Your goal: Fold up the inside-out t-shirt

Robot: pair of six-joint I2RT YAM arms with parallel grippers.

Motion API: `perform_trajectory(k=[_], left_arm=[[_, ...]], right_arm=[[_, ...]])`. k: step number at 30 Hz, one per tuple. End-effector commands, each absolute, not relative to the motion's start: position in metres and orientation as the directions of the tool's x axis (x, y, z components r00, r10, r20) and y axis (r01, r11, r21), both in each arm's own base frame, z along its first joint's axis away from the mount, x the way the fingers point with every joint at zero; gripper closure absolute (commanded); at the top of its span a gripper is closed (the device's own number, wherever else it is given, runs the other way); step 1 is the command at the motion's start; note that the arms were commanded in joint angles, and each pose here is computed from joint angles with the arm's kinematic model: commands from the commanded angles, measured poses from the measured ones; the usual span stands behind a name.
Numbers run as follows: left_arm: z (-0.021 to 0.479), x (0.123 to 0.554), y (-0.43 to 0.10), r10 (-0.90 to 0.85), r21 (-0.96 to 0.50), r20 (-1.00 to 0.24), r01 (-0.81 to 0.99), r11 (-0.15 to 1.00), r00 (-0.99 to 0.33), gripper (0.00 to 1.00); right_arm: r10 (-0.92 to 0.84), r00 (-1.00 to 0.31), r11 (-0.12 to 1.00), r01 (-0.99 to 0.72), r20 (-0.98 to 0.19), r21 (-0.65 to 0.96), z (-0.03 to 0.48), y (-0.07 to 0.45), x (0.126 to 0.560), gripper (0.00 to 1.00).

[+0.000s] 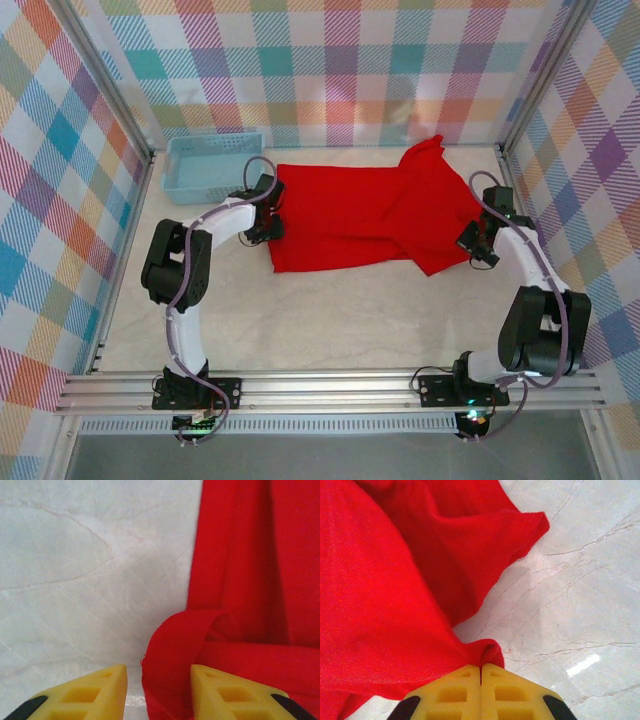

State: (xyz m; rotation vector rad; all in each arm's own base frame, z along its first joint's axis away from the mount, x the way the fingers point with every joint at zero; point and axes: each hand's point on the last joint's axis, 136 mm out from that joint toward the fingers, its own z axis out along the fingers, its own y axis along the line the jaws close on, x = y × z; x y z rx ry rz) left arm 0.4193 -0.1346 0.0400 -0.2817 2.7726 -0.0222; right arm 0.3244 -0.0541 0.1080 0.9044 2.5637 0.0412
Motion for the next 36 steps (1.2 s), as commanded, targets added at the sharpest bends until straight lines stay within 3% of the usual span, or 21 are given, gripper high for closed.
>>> perform_trajectory(k=[1, 9, 18, 27, 31, 33, 36], left_arm=[[0.038, 0.411, -0.130, -0.177, -0.012, -0.321, -0.183, 0.983, -0.930, 0.66], [0.062, 0.403, -0.127, -0.184, -0.037, -0.358, -0.183, 0.982, -0.915, 0.87], [0.135, 0.387, -0.134, -0.276, -0.335, -0.497, -0.112, 0.936, -0.823, 0.98], [0.179, 0.368, -0.148, -0.333, -0.550, -0.577, 0.054, 0.833, -0.746, 1.00], [0.219, 0.351, -0.163, -0.363, -0.661, -0.624, 0.219, 0.718, -0.692, 1.00], [0.245, 0.338, -0.170, -0.370, -0.679, -0.662, 0.314, 0.663, -0.652, 1.00], [0.253, 0.334, -0.168, -0.363, -0.663, -0.686, 0.336, 0.669, -0.630, 0.97]], right_arm=[[0.611, -0.678, 0.780, 0.606, -0.410, 0.159, 0.124, -0.058, 0.317, 1.00], [0.600, -0.646, 0.781, 0.601, -0.472, 0.170, 0.161, -0.062, 0.314, 1.00], [0.601, -0.580, 0.771, 0.601, -0.550, 0.209, 0.215, -0.070, 0.298, 1.00], [0.600, -0.504, 0.755, 0.613, -0.622, 0.232, 0.264, -0.082, 0.280, 1.00], [0.604, -0.459, 0.741, 0.624, -0.651, 0.248, 0.288, -0.088, 0.265, 1.00], [0.601, -0.428, 0.742, 0.612, -0.674, 0.273, 0.305, -0.086, 0.257, 1.00], [0.596, -0.395, 0.740, 0.609, -0.699, 0.287, 0.320, -0.086, 0.247, 1.00]])
